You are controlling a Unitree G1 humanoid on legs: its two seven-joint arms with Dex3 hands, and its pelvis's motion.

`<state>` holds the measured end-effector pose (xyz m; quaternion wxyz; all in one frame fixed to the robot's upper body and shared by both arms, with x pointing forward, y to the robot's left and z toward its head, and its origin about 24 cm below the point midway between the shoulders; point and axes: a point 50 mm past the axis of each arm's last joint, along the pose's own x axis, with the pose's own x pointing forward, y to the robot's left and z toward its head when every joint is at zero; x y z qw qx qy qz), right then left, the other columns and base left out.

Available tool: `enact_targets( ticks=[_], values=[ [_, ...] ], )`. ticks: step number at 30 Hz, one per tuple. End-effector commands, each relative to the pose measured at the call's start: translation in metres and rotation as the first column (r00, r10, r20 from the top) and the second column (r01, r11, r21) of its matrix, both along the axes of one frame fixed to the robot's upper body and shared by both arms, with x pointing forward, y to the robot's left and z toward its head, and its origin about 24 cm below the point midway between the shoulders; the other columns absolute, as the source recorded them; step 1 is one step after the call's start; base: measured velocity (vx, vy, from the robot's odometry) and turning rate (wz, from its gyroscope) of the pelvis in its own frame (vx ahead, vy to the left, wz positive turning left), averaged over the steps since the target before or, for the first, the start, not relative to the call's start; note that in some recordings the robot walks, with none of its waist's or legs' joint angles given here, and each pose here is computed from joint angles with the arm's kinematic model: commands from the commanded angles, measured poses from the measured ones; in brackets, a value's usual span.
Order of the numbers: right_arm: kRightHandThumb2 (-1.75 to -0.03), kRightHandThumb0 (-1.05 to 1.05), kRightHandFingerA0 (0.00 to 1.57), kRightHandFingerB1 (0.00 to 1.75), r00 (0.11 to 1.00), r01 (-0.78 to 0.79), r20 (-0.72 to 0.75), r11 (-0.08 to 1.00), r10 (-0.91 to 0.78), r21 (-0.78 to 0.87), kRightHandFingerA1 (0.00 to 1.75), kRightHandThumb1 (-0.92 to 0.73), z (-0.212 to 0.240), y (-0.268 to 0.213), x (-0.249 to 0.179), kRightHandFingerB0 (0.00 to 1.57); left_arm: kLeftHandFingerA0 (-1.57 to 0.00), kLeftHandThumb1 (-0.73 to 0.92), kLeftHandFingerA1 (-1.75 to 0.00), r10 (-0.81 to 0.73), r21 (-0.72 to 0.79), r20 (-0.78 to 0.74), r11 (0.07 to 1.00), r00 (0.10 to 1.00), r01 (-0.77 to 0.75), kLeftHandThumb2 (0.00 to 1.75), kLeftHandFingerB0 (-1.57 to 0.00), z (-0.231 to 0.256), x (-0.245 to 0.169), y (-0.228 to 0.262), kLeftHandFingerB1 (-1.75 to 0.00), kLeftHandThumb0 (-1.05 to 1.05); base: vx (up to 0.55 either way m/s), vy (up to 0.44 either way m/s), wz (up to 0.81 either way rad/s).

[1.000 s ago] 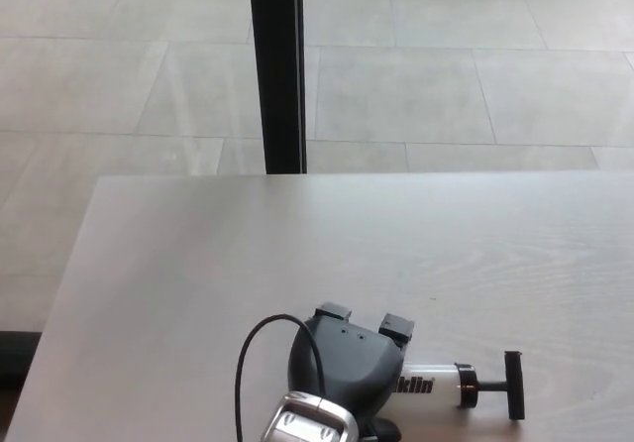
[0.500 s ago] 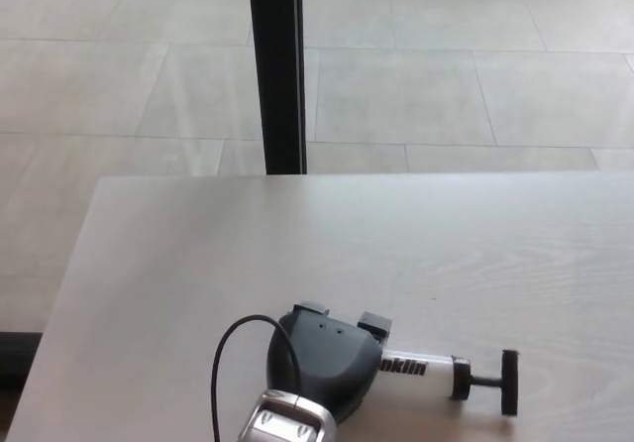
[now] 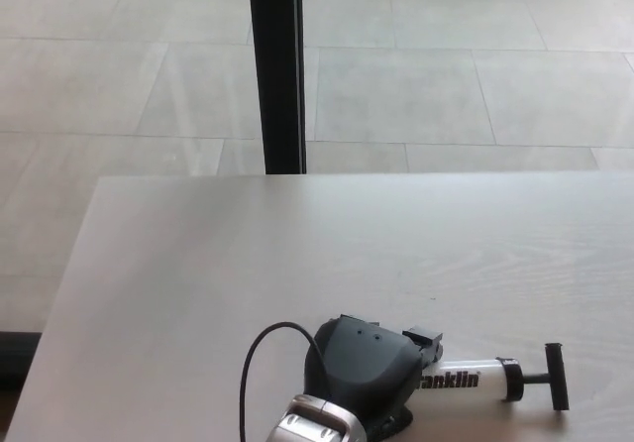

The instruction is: The robot uses its left hand to lift the air pump kept on the middle of the desk and use the right hand to pull out the handle

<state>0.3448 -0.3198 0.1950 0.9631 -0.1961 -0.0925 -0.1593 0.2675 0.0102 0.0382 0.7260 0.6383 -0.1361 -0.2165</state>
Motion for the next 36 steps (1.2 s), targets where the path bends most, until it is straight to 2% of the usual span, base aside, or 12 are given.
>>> enact_targets(
  ticks=[1,11,13,17,22,24,27,28,29,33,34,36],
  values=[
    [-0.62,-0.46,0.62,0.47,0.999,0.015,0.035,1.0,-0.015,-0.005,0.83,-0.74,0.005,-0.003,-0.001,0.64,-0.84,0.63,-1.57,-0.029,-0.012,-0.069,1.0,0.997,0.029,0.73,-0.49,-0.01,-0.005,0.001,-0.57,-0.21,0.0,0.0,0.0],
    [-0.6,-0.39,0.69,0.44,1.0,0.016,0.021,0.999,-0.016,0.029,1.02,-0.72,0.001,-0.004,-0.002,0.57,-0.87,0.72,-1.15,0.056,0.126,-0.062,0.991,0.996,-0.048,0.79,-0.78,-0.015,0.004,0.023,-0.79,-0.21,0.0,0.0,0.0],
    [-0.96,-0.42,0.74,0.61,1.0,0.007,0.014,0.999,-0.008,0.04,0.95,-0.58,-0.001,-0.002,-0.002,0.5,-0.86,0.77,-1.14,0.085,0.125,-0.054,0.989,0.995,-0.077,0.74,-0.74,-0.009,0.01,0.029,-0.76,-0.25,0.0,0.0,0.0],
    [-0.6,-0.39,0.73,0.44,1.0,-0.02,-0.002,0.998,0.02,0.067,1.01,-0.7,-0.009,0.003,-0.002,0.56,-0.79,0.8,-1.04,0.129,0.042,-0.046,0.991,0.991,-0.127,0.74,-0.67,0.007,0.022,0.039,-0.7,-0.22,0.0,0.0,0.0],
    [-0.94,-0.49,0.77,0.61,0.999,-0.025,-0.03,0.999,0.027,0.047,0.89,-0.55,-0.013,0.01,-0.003,0.51,-0.81,0.75,-1.74,0.172,0.016,0.027,0.985,0.985,-0.173,0.76,-0.77,0.023,0.036,0.047,-1.0,-0.13,0.0,0.0,0.0],
    [-0.94,-0.5,0.79,0.6,0.996,-0.06,-0.07,0.997,0.062,0.039,0.89,-0.54,-0.016,0.019,-0.002,0.49,-0.84,0.68,-1.75,0.189,-0.041,0.109,0.982,0.976,-0.185,0.94,-0.67,0.041,0.051,0.056,-1.45,-0.12,0.0,0.0,0.0],
    [-0.6,-0.48,0.74,0.46,0.99,-0.098,-0.095,0.992,0.105,0.074,0.9,-0.66,-0.018,0.026,-0.003,0.58,-1.14,0.62,-1.39,0.214,-0.086,0.126,0.975,0.969,-0.204,1.08,-0.87,0.05,0.059,0.061,-1.2,-0.24,0.0,0.0,0.0],
    [-0.6,-0.5,0.73,0.45,0.985,-0.122,-0.116,0.991,0.128,0.056,0.92,-0.66,-0.019,0.032,-0.002,0.58,-0.86,0.63,-1.75,0.224,-0.114,0.147,0.971,0.963,-0.208,0.98,-0.67,0.056,0.065,0.065,-1.54,-0.14,0.0,0.0,0.0],
    [-0.94,-0.52,0.78,0.61,0.982,-0.137,-0.127,0.989,0.142,0.047,0.9,-0.53,-0.02,0.036,-0.002,0.52,-0.91,0.57,-1.75,0.217,-0.115,0.197,0.973,0.956,-0.198,1.04,-0.76,0.06,0.069,0.068,-1.44,-0.14,0.0,0.0,0.0],
    [-0.59,-0.53,0.75,0.45,0.973,-0.158,-0.164,0.986,0.163,0.047,0.9,-0.65,-0.023,0.046,-0.001,0.59,-0.92,0.53,-1.75,0.211,-0.122,0.285,0.975,0.935,-0.183,1.09,-0.81,0.067,0.074,0.072,-1.44,-0.15,0.0,0.0,0.0],
    [-0.59,-0.55,0.75,0.46,0.968,-0.172,-0.177,0.984,0.179,0.052,0.91,-0.64,-0.024,0.053,0.0,0.6,-1.21,0.5,-1.39,0.217,-0.159,0.29,0.971,0.932,-0.177,1.14,-0.98,0.072,0.075,0.072,-1.23,-0.21,0.0,0.0,0.0],
    [-0.59,-0.56,0.73,0.45,0.961,-0.185,-0.2,0.981,0.191,0.049,0.88,-0.64,-0.027,0.06,0.001,0.59,-0.88,0.52,-1.75,0.217,-0.182,0.291,0.969,0.932,-0.169,1.17,-0.77,0.076,0.077,0.071,-1.55,-0.16,0.0,0.0,0.0]
  ],
)
